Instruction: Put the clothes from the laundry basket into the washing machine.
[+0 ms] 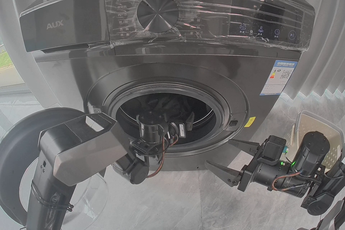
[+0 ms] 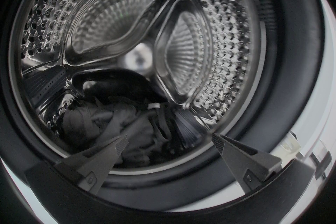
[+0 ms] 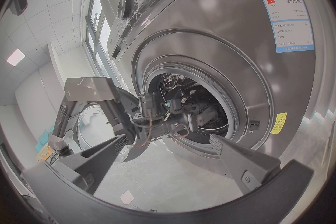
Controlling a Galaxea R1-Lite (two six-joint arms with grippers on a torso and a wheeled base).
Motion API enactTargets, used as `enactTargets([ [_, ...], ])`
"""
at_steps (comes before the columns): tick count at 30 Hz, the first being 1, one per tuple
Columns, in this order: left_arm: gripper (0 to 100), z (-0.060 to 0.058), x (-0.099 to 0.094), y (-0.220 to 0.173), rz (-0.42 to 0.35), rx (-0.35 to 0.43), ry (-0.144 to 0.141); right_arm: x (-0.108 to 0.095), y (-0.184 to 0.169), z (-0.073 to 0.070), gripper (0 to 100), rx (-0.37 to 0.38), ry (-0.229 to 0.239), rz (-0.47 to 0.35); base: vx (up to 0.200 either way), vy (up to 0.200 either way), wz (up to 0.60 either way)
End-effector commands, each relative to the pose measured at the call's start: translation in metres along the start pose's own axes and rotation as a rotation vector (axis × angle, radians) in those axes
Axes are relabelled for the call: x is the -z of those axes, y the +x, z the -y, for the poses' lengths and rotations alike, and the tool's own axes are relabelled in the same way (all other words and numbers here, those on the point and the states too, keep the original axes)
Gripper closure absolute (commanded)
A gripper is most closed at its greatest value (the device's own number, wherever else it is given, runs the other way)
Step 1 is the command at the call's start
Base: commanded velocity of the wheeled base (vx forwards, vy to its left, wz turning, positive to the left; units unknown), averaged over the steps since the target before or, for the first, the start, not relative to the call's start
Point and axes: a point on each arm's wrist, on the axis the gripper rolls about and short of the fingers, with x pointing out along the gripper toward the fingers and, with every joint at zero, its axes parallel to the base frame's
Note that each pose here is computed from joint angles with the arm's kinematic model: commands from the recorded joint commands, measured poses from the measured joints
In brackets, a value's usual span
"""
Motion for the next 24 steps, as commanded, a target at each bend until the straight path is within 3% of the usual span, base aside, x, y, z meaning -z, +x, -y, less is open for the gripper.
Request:
enactTargets([
  [1,0,0.031,-0.018,-0.053,-0.035,0.090,0.004,-0.002,-0.001,-0.001,0,-0.003,-0.002,0.009,0.000,0.000,0.00],
  [6,0,0.043,-0.019,-0.079,-0.057,0.139,0.009,-0.002,-0.001,-0.001,0,-0.003,0.000,0.008,0.000,0.000,0.00],
  [11,0,0.051,-0.033,-0.107,-0.054,0.191,0.006,-0.001,-0.002,-0.001,0,-0.003,0.000,0.005,0.000,0.000,0.00],
  [15,0,0.051,-0.041,-0.133,-0.063,0.217,0.006,-0.002,-0.002,-0.001,0,-0.003,0.000,0.006,0.000,0.000,0.00],
  [24,0,0.048,-0.058,-0.194,-0.055,0.288,-0.030,-0.002,-0.003,-0.001,0,-0.003,0.001,0.006,0.000,0.000,0.00],
])
